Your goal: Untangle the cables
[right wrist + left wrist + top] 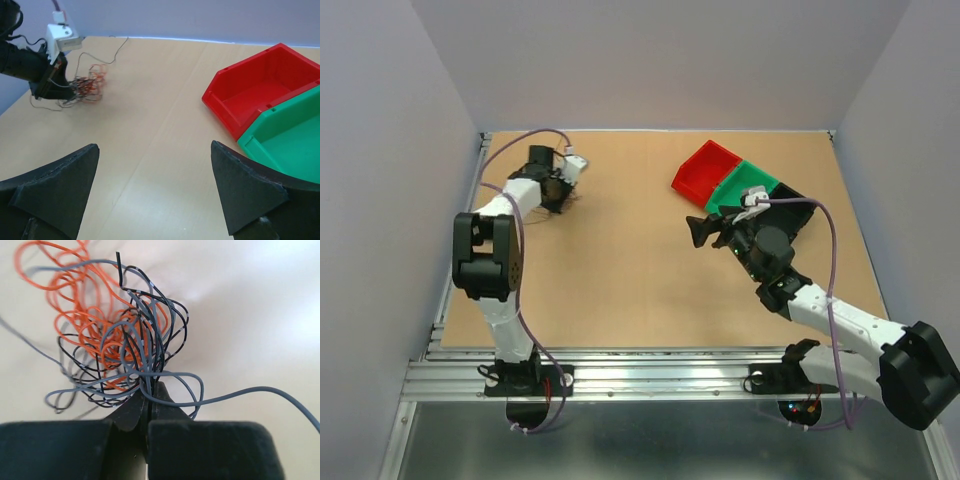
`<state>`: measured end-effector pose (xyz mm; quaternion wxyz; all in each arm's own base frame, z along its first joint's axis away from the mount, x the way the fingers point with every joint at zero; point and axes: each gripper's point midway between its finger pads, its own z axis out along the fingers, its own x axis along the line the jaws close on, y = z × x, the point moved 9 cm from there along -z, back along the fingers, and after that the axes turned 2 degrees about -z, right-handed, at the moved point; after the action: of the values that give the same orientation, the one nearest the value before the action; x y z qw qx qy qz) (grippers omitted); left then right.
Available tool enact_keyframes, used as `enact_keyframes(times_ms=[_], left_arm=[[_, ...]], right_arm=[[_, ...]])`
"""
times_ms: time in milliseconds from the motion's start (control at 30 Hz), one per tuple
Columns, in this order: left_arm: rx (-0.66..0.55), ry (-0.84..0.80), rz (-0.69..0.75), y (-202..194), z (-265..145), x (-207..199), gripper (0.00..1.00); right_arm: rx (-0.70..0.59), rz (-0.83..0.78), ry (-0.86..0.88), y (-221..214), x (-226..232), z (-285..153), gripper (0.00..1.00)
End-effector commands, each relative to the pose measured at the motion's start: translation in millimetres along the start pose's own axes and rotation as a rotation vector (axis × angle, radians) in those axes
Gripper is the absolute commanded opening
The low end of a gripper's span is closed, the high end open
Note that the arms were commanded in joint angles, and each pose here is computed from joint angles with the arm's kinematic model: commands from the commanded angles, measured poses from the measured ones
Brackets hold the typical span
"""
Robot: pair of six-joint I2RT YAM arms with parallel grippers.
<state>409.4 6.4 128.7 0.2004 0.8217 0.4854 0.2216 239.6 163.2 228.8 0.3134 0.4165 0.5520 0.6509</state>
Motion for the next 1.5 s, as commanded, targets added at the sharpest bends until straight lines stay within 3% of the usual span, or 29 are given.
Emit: enact_keyframes(times_ms=[0,233,433,533,633,1033,1133,1167,1233,1267,1300,1467], left_arm=[[-0.193,-0.254,0.145,63,-60,-106,0.00],[-0.370,-0.463,0.128,96,-85,-153,0.00],[-0.495,-0.519,0.183,70,-96,-163,0.00],[-0.522,-0.573,0.213,61,-101,-169,0.00],[-0.511,-0.645,0.242,57,-105,-175,0.00],[-0.493,-0.731,0.355,47,-114,-202,0.00],[-0.503,-0.737,0.370,47,-118,-205,0.00],[-0.512,-0.735,0.377,47,-122,-204,0.00],[-0.525,-0.726,0.384,47,-125,-203,0.00],[-0.542,-0.717,0.388,48,-130,-203,0.00],[-0.555,-0.702,0.385,49,-133,-201,0.00],[-0.722,-0.439,0.323,61,-183,-178,0.00]], right_arm=[[-0.046,0.009,0.067,25,12,16,0.97],[0.023,0.008,0.117,13,18,32,0.97],[0.067,0.019,0.155,4,18,48,0.86],[0.082,0.005,0.257,-3,25,54,0.87],[0.060,0.001,0.341,-8,31,61,0.96],[0.051,0.032,0.499,-21,46,100,0.93],[0.058,0.052,0.474,-26,46,109,0.75],[0.060,0.051,0.471,-27,45,110,0.53],[0.067,0.052,0.458,-29,44,111,0.31],[0.059,0.055,0.448,-26,43,110,0.07],[0.058,0.061,0.421,-25,41,109,0.01],[0.007,0.120,-0.009,5,11,86,0.01]])
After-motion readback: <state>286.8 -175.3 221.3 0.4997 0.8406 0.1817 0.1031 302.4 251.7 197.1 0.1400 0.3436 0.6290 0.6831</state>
